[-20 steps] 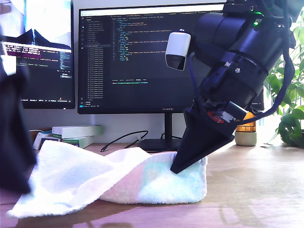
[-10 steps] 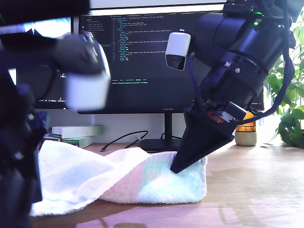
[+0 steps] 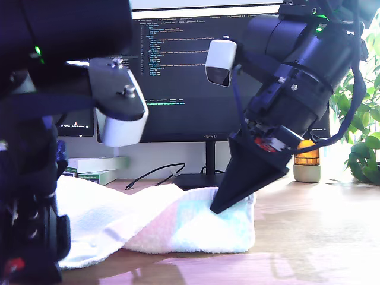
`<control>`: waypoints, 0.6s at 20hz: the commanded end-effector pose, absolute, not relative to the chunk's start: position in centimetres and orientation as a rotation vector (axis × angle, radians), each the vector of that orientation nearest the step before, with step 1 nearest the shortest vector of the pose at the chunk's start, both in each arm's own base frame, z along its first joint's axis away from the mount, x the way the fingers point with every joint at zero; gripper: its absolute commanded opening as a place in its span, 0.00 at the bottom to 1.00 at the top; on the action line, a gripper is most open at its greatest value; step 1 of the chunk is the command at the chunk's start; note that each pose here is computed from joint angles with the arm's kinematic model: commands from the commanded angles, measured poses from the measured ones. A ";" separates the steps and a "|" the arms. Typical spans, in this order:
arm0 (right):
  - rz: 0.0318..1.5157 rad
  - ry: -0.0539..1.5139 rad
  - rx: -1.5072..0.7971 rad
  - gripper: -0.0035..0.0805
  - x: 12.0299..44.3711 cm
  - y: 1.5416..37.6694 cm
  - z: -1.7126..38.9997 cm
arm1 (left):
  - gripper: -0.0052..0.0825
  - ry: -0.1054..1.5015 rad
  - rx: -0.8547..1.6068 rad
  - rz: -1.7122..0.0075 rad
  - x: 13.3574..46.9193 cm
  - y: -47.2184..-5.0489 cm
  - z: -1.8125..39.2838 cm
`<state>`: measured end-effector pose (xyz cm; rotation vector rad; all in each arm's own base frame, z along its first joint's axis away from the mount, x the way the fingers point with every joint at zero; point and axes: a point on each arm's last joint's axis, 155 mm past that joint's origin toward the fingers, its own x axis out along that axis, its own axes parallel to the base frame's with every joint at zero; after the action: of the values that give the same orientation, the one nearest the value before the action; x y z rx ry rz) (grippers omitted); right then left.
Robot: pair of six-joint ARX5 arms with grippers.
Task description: Fold the tea towel to a neat square and place it to the right
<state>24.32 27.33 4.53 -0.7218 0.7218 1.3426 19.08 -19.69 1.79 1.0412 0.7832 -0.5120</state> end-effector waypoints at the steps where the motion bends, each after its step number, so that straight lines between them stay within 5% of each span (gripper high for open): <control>1: 1.346 0.726 -0.715 0.03 24.3 27.5 4.3 | 0.32 0.835 1.081 -0.500 18.9 -18.3 0.3; 5: 1.346 0.725 -0.715 0.03 24.3 27.5 4.3 | 0.03 0.835 1.105 -0.517 19.0 -18.2 0.2; 12: 1.346 0.725 -0.716 0.03 24.3 27.5 4.3 | 0.03 0.768 1.137 -0.557 19.6 -19.2 2.8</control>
<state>24.37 27.37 4.56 -0.7214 0.7187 1.3416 19.19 -18.40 1.47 1.1730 0.8075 -0.5554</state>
